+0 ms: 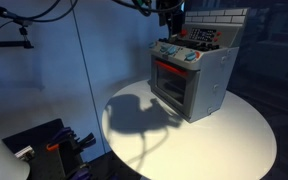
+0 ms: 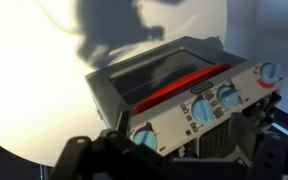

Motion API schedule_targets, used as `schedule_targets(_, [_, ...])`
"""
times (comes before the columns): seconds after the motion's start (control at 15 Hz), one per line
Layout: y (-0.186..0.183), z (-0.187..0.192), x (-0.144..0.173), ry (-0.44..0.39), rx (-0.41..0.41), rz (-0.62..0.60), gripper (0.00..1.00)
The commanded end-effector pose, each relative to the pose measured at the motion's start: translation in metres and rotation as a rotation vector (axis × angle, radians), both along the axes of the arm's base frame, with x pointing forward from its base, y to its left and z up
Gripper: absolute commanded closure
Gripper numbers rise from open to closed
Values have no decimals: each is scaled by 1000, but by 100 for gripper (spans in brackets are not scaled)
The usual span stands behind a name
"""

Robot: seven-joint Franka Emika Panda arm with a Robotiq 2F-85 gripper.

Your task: Turn the far right switch on the oven to the right

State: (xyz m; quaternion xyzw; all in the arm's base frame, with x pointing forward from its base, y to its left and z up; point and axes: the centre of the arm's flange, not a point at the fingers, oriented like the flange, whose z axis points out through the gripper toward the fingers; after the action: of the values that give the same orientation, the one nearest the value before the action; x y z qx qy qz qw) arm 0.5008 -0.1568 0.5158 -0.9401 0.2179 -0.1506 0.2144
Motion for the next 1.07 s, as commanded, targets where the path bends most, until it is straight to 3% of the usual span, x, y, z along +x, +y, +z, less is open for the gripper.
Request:
schedule_targets(0.0, [3,13,-16,87,-51,42,0])
schedule_targets(0.6, [12,16,-49,277,-199,157,0])
schedule_targets(1.0, [17,16,-67,357,-270,208,0])
